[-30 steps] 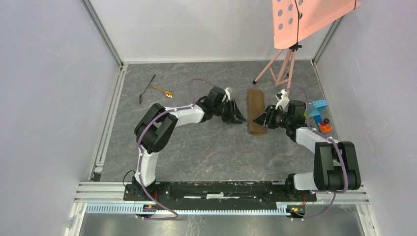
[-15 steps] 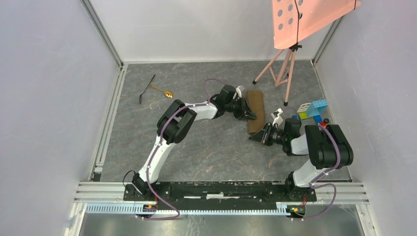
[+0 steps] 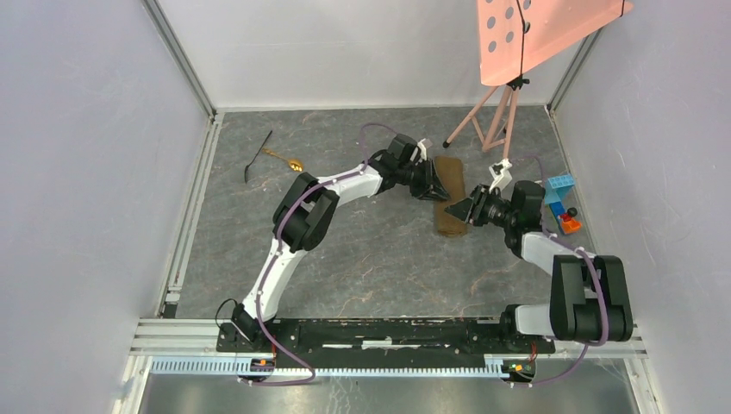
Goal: Fold the napkin into a case and place the utensils inside
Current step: Smooth out the smaller rectangle-folded napkin at the center of the board.
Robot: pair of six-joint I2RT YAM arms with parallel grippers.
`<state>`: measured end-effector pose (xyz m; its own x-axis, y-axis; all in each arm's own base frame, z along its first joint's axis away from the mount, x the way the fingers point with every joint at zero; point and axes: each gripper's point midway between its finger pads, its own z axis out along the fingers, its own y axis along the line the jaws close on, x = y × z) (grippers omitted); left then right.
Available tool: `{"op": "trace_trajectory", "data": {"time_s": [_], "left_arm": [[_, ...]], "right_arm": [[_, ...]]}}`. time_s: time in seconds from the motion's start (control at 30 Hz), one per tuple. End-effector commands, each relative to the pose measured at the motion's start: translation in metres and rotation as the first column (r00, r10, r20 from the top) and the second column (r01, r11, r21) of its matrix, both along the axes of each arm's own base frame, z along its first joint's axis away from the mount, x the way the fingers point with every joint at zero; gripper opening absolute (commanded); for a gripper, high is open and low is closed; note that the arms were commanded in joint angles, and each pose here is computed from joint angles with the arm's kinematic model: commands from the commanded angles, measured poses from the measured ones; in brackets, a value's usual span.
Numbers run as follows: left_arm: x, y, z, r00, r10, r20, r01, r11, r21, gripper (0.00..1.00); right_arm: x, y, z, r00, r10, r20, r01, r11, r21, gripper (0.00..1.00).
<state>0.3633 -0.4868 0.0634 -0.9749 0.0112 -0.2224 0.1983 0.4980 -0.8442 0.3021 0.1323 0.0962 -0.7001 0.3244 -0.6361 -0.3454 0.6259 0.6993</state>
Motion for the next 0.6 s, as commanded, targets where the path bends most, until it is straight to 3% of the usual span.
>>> {"op": "trace_trajectory", "data": {"time_s": [0.0,0.17,0.33,0.43,0.57], "left_arm": [[0.006,-0.003,0.066,0.992,-0.013,0.126,0.024,0.996,-0.081,0.25],[0.033,-0.006,0.048,0.996,0.043,0.076,-0.036,0.995,-0.091,0.27],[0.056,-0.013,0.011,0.997,0.078,0.023,-0.077,0.995,-0.069,0.27],[0.072,-0.007,-0.004,0.993,0.119,0.026,-0.118,0.992,-0.032,0.28],[0.085,-0.004,0.008,0.992,0.114,0.049,-0.112,0.993,-0.038,0.28]], "right_arm": [[0.015,-0.001,-0.005,1.000,-0.007,-0.031,0.008,1.000,0.019,0.37],[0.014,-0.001,-0.049,0.994,-0.028,-0.107,0.031,0.999,0.021,0.33],[-0.014,-0.002,-0.086,0.981,-0.035,-0.190,0.037,0.999,0.005,0.28],[-0.015,-0.001,-0.076,0.985,-0.022,-0.170,0.024,1.000,0.007,0.28],[0.003,-0.001,-0.035,0.996,-0.013,-0.084,0.014,1.000,0.016,0.29]]}}
